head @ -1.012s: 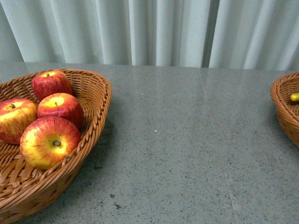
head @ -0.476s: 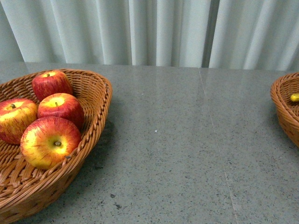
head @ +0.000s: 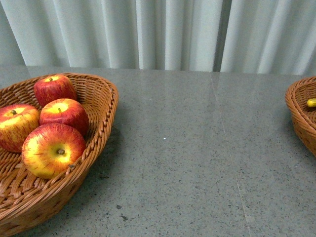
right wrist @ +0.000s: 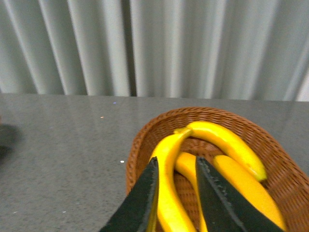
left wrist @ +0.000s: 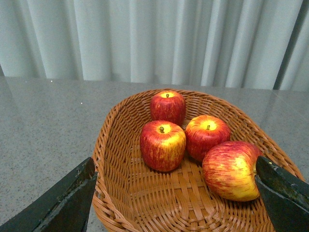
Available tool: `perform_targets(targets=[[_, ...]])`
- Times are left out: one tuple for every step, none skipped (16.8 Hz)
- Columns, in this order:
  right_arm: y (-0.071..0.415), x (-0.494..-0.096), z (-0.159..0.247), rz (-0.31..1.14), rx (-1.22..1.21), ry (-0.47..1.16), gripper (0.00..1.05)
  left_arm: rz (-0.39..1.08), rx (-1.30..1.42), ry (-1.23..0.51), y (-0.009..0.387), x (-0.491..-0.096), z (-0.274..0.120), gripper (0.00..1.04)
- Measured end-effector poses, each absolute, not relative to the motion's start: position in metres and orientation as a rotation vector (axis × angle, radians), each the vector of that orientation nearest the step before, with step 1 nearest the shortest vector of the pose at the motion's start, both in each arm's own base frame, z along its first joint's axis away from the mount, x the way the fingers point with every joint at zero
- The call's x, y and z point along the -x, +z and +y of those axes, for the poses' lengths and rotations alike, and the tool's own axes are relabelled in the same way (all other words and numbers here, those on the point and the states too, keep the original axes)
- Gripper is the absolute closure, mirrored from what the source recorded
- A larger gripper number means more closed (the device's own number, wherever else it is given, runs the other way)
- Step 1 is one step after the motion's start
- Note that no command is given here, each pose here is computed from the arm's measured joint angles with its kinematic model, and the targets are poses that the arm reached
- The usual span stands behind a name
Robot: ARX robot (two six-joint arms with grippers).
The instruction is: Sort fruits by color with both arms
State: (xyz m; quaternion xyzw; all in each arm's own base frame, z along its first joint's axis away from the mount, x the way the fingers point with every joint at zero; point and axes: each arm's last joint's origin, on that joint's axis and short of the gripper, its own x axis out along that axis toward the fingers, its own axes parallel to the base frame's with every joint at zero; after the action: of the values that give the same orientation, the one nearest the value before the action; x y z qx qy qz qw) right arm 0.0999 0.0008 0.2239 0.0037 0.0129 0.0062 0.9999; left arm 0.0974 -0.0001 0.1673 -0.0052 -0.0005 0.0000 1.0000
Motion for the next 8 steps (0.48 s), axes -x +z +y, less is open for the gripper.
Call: perform_targets(targets=[[0.215, -0.097, 0.0, -0.006, -0.005, 0.001, 1.04, -0.002, 0.01, -0.001, 0.167, -0.097, 0.0, 0.07], [0.201, -0.098, 0.0, 0.006, -0.003, 0.0, 1.03, -0.002, 0.01, -0.001, 0.167, -0.097, 0.0, 0.07], [0.197, -0.098, 0.0, 0.008, -0.003, 0.0, 1.03, -0.001, 0.01, -0.001, 0.167, -0.097, 0.0, 0.07], [0.194, -0.098, 0.0, 0.004, -0.003, 0.0, 1.03, -0.001, 0.01, -0.001, 0.167, -0.097, 0.0, 0.07], [0.191, -0.098, 0.0, 0.002, -0.003, 0.0, 1.03, -0.001, 0.01, -0.001, 0.167, -0.097, 0.0, 0.07], [0.189, -0.097, 0.0, -0.001, -0.003, 0.0, 1.03, -0.001, 0.01, 0.0, 0.167, -0.097, 0.0, 0.07], [0.186, -0.098, 0.0, 0.001, -0.003, 0.0, 1.03, -0.001, 0.01, -0.001, 0.167, -0.097, 0.0, 0.07], [0.184, -0.098, 0.0, 0.004, -0.003, 0.0, 1.03, -0.001, 0.01, -0.001, 0.167, -0.097, 0.0, 0.07]])
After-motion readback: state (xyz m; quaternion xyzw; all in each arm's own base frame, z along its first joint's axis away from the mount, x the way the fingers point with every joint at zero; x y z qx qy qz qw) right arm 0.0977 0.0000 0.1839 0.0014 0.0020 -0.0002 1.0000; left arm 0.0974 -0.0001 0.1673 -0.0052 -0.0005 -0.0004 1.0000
